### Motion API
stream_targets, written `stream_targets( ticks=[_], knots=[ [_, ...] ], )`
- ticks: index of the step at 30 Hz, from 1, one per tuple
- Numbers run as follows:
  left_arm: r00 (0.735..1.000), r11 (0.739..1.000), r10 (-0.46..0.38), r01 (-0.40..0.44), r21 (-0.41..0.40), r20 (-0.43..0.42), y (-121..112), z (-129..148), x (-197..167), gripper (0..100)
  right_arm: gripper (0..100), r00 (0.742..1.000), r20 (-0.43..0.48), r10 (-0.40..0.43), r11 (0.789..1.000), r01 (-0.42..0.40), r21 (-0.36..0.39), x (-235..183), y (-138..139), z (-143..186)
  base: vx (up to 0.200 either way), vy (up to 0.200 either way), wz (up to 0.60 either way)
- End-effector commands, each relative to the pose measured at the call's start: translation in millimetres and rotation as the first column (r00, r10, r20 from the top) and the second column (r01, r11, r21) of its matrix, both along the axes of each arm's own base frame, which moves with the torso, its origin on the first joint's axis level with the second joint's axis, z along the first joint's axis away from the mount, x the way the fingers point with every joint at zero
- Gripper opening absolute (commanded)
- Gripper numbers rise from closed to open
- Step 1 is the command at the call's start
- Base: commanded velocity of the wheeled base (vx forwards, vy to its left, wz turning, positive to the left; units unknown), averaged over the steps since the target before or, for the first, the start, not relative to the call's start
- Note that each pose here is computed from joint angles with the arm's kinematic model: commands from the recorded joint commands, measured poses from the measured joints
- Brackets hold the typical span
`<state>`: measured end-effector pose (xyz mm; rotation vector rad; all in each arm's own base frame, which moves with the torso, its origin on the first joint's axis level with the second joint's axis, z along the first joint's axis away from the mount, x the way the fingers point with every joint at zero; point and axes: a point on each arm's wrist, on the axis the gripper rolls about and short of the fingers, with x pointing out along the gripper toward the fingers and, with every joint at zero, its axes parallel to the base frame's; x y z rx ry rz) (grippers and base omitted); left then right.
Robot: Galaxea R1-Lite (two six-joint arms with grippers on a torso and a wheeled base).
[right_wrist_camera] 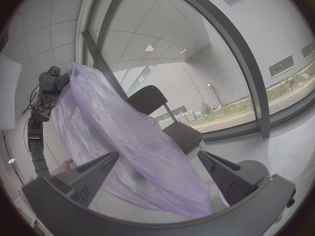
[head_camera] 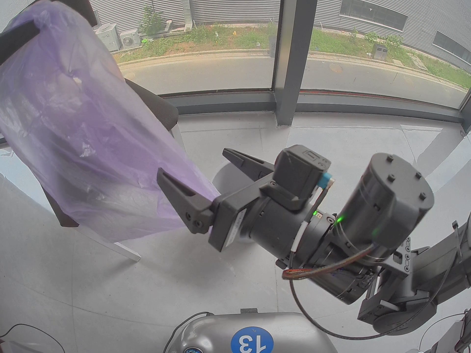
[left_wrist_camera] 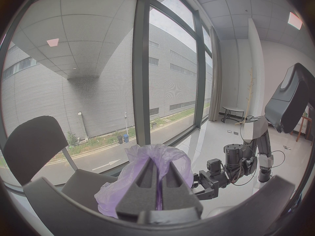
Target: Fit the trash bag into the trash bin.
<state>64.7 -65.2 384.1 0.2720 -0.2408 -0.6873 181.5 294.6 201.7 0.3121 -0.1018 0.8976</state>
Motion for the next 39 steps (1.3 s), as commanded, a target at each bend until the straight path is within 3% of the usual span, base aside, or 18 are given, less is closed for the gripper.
stream_targets(
  ticks=[1, 14, 26, 39],
  knots=[
    [1.0, 1.0, -0.001, 0.001, -0.009, 0.008, 2, 2, -2, 0, 100, 0.999, -0.037, -0.02, 0.999, 0.019, -0.03, 13, 5, -19, 0.0, 0.0, 0.0],
    [0.999, 0.999, -0.02, 0.021, -0.037, 0.038, 1, 6, -2, 0, 100, 0.997, -0.073, -0.038, 0.999, 0.037, -0.023, 37, 13, -53, 0.0, 0.0, 0.0],
    [0.999, 0.999, -0.02, 0.021, -0.035, 0.034, 4, 1, -5, 0, 100, 0.998, -0.053, -0.028, 0.998, 0.03, 0.049, 52, 26, -43, 0.0, 0.0, 0.0],
    [0.998, 0.998, -0.038, 0.04, -0.038, 0.039, 5, 1, -6, 0, 100, 0.997, -0.072, -0.03, 0.999, 0.032, 0.029, 75, 38, -60, 0.0, 0.0, 0.0]
  ],
)
